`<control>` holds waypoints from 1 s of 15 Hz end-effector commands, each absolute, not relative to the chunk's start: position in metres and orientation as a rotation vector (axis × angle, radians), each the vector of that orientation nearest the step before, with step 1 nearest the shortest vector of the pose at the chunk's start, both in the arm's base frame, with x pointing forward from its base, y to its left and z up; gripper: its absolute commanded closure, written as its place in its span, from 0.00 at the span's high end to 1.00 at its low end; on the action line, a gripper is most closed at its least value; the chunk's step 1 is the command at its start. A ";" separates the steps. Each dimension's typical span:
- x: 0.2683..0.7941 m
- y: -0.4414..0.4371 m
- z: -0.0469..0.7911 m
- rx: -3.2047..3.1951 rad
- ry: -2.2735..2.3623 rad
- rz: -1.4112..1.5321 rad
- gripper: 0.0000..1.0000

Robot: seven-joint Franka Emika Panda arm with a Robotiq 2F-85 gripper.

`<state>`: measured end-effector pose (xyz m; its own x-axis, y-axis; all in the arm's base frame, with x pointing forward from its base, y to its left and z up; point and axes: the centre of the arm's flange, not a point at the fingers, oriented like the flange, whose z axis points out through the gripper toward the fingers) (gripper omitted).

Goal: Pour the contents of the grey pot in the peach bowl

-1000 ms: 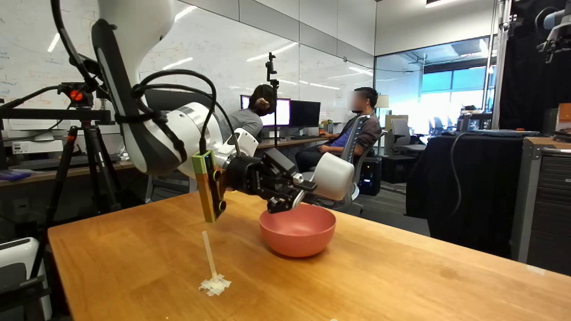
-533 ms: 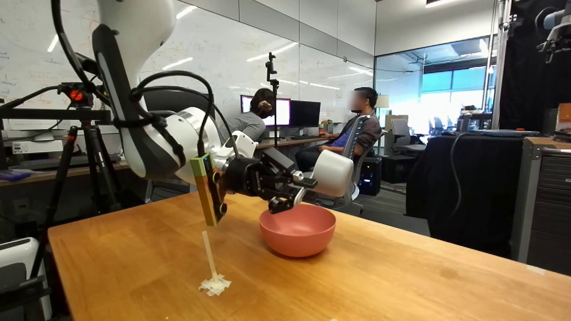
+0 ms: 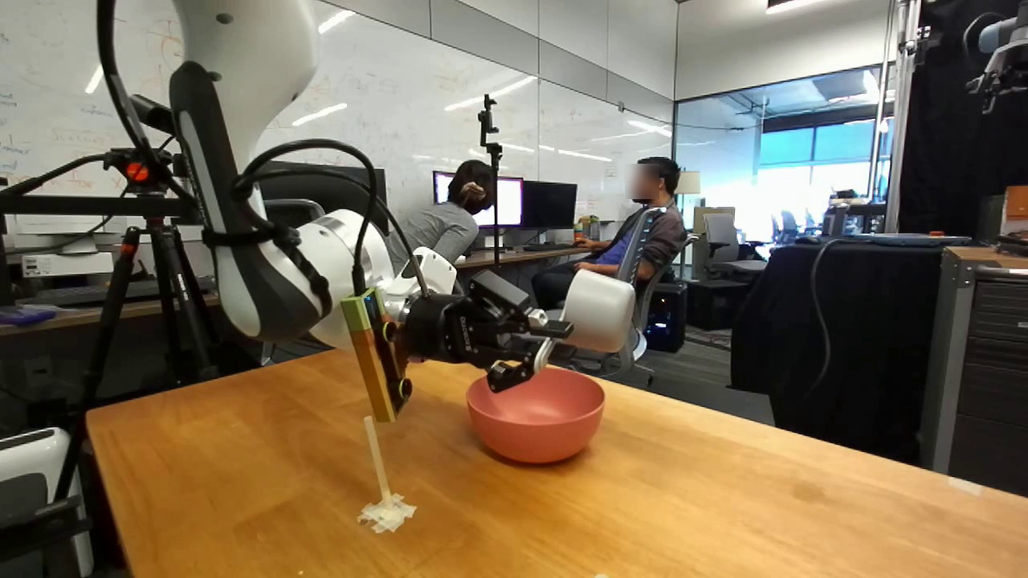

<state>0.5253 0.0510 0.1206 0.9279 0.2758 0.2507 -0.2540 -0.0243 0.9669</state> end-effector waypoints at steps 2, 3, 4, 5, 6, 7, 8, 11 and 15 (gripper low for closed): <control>0.522 0.051 0.114 1.443 0.032 0.469 0.08; 0.521 0.050 0.112 1.429 0.037 0.473 0.08; 0.521 0.049 0.111 1.420 0.040 0.476 0.08; 0.520 0.049 0.110 1.412 0.042 0.476 0.08; 0.519 0.048 0.109 1.406 0.044 0.478 0.08; 0.518 0.048 0.108 1.400 0.047 0.479 0.08; 0.516 0.048 0.107 1.393 0.051 0.482 0.08; 0.513 0.048 0.103 1.370 0.065 0.490 0.08; 0.508 0.047 0.099 1.342 0.080 0.495 0.08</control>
